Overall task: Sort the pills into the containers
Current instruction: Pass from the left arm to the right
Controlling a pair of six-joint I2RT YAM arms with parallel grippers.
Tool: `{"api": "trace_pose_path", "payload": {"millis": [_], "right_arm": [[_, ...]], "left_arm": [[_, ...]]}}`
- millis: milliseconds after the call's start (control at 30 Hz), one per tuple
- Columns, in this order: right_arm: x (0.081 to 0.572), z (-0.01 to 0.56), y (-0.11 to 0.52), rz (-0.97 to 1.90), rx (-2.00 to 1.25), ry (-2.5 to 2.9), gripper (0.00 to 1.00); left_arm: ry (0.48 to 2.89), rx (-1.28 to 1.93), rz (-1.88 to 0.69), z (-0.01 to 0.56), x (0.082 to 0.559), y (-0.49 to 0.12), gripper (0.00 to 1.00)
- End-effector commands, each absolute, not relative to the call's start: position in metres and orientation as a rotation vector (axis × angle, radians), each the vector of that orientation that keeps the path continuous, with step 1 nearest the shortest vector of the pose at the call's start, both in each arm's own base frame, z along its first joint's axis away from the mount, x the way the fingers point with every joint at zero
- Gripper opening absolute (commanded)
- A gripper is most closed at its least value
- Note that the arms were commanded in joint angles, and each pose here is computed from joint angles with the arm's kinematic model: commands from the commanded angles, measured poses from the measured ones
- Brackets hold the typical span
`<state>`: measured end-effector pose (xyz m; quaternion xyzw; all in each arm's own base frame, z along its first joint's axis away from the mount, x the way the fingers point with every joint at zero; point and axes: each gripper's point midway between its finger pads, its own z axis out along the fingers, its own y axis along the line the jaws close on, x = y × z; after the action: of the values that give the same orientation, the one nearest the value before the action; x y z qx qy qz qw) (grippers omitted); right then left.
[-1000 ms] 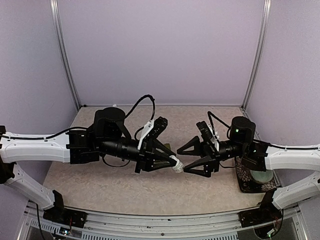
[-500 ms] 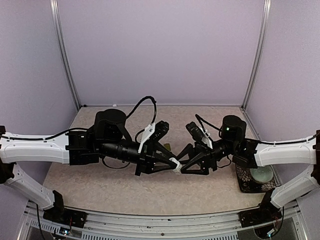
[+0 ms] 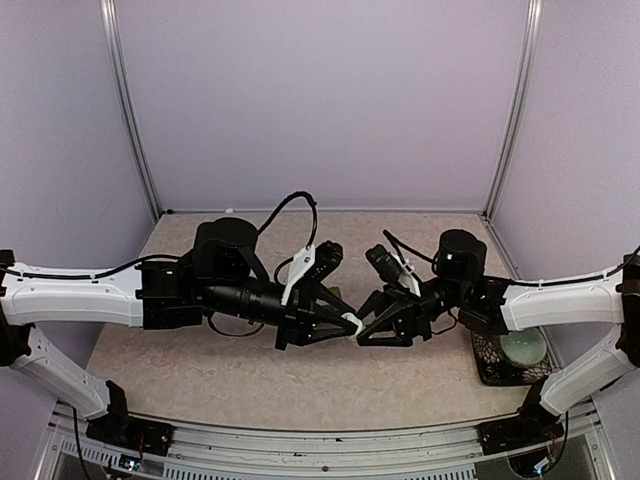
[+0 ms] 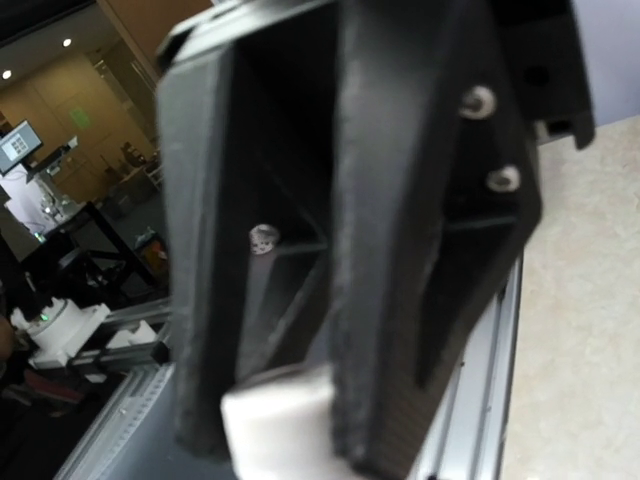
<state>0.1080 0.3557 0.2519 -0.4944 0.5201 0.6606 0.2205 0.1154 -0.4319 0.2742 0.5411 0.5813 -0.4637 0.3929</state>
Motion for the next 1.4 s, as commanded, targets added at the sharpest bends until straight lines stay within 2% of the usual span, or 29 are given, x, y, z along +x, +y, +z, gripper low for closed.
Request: {"api": "trace_pose_path", "payload": {"millis": [0,67,200,300,433,467,567,667,867,1367], "right_arm": [[0.102,0.265,0.357,1.84,-1.413,1.359,0.34],[0.101,0.265,0.356,1.835,-1.418,1.352,0.28],[0.106,0.263,0.358,1.778,-1.417,1.351,0.09],[0.12,0.259,0.361,1.656,-1.373,1.401,0.05],[0.146,0.256,0.362,1.452,-1.269,1.47,0.03],[0.151,0.256,0.36,1.412,-1.24,1.476,0.03],[0.165,0.259,0.357,1.323,-1.164,1.49,0.02],[0.174,0.258,0.353,1.267,-1.115,1.506,0.01],[0.167,0.259,0.351,1.299,-1.118,1.489,0.01],[0.153,0.262,0.363,1.405,-1.144,1.458,0.0]], "left_arm": [[1.434,1.364,-1.16,0.289,0.118,-0.437,0.14],[1.437,1.363,-1.156,0.288,0.118,-0.437,0.14],[1.476,1.339,-1.144,0.283,0.123,-0.437,0.14],[1.555,1.257,-1.121,0.28,0.136,-0.436,0.16],[1.688,1.072,-1.119,0.277,0.162,-0.431,0.23],[1.717,1.028,-1.137,0.277,0.165,-0.431,0.31],[1.748,0.96,-1.174,0.279,0.167,-0.429,0.34],[1.738,0.928,-1.211,0.286,0.165,-0.427,0.49],[1.658,0.903,-1.233,0.309,0.163,-0.417,0.98],[1.562,0.997,-1.393,0.311,0.163,-0.438,0.99]]}}
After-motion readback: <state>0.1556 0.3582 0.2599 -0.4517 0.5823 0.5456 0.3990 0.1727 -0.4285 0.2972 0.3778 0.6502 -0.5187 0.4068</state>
